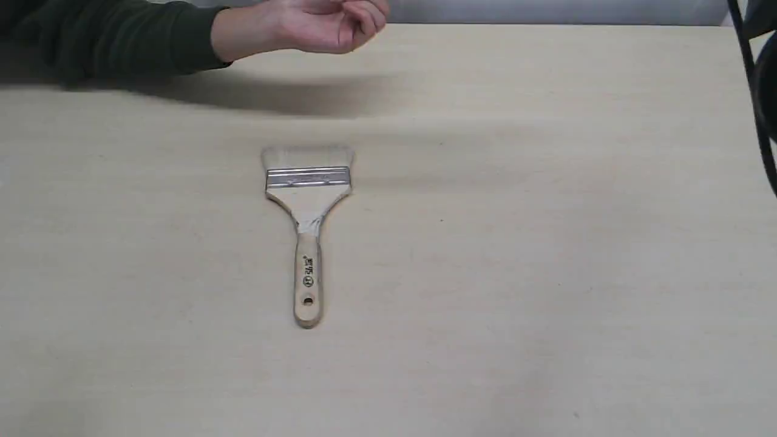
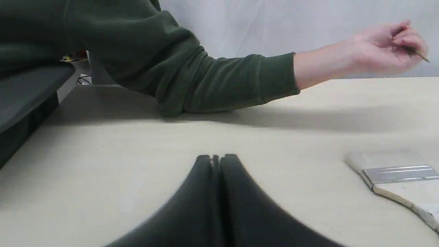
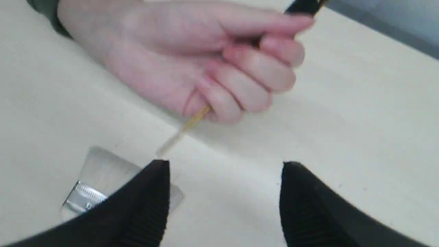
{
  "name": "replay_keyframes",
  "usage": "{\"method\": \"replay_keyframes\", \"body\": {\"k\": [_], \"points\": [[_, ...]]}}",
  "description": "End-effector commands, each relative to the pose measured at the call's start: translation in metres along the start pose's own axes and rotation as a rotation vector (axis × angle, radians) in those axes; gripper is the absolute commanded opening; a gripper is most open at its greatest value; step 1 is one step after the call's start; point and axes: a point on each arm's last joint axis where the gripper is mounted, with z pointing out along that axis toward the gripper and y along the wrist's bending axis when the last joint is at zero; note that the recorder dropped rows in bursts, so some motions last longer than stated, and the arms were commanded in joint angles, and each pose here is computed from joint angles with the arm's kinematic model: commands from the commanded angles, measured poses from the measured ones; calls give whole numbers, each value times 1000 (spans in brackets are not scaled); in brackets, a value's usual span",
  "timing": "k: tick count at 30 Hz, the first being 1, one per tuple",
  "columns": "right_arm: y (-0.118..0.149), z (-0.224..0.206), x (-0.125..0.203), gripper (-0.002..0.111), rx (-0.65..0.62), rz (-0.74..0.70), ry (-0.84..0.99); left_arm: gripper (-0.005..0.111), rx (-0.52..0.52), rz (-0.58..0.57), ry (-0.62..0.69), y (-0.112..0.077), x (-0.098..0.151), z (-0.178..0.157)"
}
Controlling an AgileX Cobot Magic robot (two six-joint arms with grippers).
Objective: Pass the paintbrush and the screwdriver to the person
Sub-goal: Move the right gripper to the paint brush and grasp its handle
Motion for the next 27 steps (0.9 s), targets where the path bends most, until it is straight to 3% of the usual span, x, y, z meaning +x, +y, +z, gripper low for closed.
{"method": "replay_keyframes", "body": {"k": [1, 4, 15, 22, 27], "points": [[-3, -10, 10, 46, -1, -16, 26, 0, 8, -3, -12, 0, 0, 0], [-2, -19, 26, 38, -7, -39, 38, 0, 8, -3, -12, 0, 0, 0], [16, -73, 111, 38, -158, 0, -98, 0, 8, -3, -12, 0, 0, 0], [27, -60, 159, 38, -215, 27, -38, 0, 8, -3, -12, 0, 0, 0], [49, -43, 168, 39, -235, -25, -19, 0, 8, -3, -12, 0, 0, 0]]}}
